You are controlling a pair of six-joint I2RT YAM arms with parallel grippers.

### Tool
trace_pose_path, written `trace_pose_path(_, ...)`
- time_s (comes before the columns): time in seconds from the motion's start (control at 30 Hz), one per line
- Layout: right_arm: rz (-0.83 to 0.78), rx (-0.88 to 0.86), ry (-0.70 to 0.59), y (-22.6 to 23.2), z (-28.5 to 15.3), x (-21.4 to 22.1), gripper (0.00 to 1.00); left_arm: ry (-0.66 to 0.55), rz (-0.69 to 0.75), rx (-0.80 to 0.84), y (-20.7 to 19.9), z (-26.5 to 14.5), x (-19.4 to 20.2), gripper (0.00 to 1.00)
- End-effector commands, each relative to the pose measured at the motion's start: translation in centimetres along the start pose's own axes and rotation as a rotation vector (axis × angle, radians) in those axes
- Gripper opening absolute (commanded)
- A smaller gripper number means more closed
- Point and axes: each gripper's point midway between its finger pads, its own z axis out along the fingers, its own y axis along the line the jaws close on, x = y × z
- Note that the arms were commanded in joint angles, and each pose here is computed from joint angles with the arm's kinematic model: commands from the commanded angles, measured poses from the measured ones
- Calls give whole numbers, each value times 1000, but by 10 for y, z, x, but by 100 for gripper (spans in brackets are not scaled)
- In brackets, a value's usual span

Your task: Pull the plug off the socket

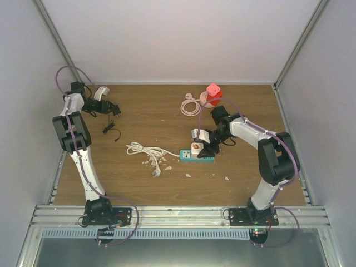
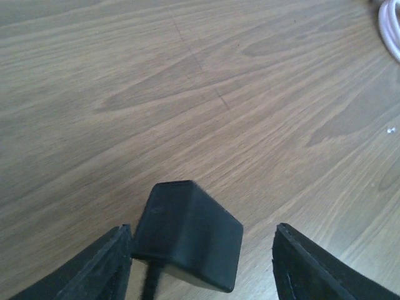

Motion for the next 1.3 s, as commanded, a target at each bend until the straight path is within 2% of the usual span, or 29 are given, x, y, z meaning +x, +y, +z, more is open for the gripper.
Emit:
trace_pose_path(0.0,56,-22,100,5,13,25,75,-30,59,-70,11,-15,-18,66)
trace_pose_path(0.23,42,3,59,2,3,11,87,-83,137,-103,-6,-41,-43,77)
trace_pose_path(0.43,50,51,9,-7,-12,4,90,-150,277,-93,-49,-64,-67,88)
trace_pose_path(0.53,62,74,-9,-10,-21,7,91,-153,380,-67,-81,-64,-72,91)
trace_pose_path(0.83,65,138,-34,-3,-41,25,92,-168,638,117,-206,-35,-67,93)
trace_pose_path(1.07,51,190,-20,5,-35,43,93,-170,748,315,-307,0,-34,92)
trace_pose_path(1.27,55,189,-19,7,-25,52,92,-180,899,477,-368,16,2,90)
